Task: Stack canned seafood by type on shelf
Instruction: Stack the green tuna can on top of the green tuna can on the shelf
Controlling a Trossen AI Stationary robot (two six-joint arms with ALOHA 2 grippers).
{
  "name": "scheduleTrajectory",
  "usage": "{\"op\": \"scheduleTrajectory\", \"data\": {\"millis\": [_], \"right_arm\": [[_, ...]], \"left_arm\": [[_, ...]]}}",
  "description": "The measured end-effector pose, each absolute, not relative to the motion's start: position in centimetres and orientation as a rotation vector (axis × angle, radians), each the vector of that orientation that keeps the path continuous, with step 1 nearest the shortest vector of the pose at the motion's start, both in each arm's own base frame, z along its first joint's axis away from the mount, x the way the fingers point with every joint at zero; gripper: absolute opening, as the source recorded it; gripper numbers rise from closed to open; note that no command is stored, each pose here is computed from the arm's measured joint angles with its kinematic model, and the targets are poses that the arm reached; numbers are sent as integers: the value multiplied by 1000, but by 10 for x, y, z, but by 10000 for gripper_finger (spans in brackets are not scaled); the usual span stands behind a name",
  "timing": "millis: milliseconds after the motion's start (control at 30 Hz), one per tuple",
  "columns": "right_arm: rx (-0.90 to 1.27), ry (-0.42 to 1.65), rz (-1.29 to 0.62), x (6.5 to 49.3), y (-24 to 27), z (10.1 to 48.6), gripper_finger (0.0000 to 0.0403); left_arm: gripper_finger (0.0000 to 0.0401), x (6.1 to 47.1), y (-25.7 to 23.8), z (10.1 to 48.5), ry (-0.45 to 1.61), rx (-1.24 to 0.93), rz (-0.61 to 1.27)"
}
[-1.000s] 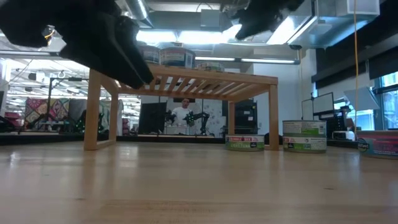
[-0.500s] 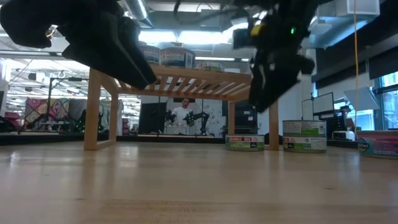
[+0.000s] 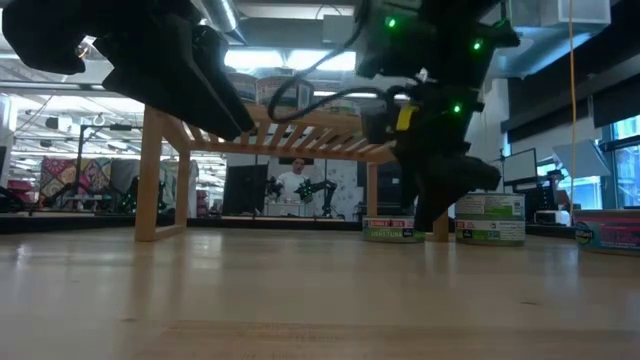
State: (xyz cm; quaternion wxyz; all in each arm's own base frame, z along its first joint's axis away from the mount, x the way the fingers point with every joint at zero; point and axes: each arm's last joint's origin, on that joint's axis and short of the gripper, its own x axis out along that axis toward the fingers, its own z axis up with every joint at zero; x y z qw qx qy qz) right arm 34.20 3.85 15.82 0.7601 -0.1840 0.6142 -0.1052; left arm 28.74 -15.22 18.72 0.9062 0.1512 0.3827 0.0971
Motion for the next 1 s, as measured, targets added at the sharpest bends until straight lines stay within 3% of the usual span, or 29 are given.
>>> {"op": "scheduleTrajectory", "data": {"millis": [700, 1000], "right_arm": [[-342, 1353, -209, 346, 30, 151, 195], [-287, 1348, -225, 346, 31, 151, 186]], "left_arm": [[237, 288, -152, 188, 784, 308, 200], [237, 288, -152, 188, 784, 309, 200]]}}
